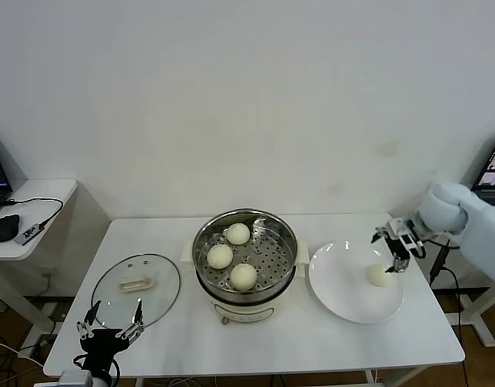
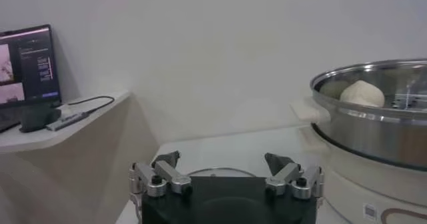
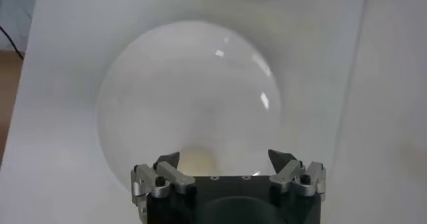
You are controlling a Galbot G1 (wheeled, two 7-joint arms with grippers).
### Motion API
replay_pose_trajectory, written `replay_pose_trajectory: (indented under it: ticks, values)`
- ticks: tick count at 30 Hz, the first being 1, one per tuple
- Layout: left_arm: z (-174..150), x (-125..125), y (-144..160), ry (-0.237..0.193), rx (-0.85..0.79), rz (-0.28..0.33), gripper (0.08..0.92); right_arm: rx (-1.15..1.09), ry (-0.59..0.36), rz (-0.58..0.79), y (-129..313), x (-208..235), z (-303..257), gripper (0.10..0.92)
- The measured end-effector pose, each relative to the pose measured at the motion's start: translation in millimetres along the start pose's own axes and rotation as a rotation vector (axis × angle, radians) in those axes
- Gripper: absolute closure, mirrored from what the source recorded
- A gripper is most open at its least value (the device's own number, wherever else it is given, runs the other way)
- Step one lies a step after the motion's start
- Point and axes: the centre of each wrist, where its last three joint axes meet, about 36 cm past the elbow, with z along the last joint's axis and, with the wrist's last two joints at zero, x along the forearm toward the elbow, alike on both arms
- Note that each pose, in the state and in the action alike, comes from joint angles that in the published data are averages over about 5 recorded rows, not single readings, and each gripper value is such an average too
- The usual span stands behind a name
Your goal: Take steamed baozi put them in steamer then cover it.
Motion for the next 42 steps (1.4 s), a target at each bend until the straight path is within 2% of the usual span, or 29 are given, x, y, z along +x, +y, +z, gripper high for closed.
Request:
replay_pose_trajectory:
  ticks: [17,33,36,42]
  values:
    - [2.1,3.9,2.2,0.01,-0.002,-0.013,0.177,-0.072,0.052,-0.028,10.4,-71.2,21.7,0.2]
    - [5.2,2.9,1.8,0.017,0.003,-0.017,0.177,-0.107,0.076,-0.024,4.2,-106.3,23.9,0.206]
    - [5.7,2.6,1.7,0.018,0.003,-0.017,0.177,-0.112,0.076,-0.019,2.7,-109.0,24.0,0.241]
    - [7.8,3.4,0.9,0.021,0.006,-0.018,0.177,-0.118,0.074,-0.015,0.2,-113.2,21.9,0.374]
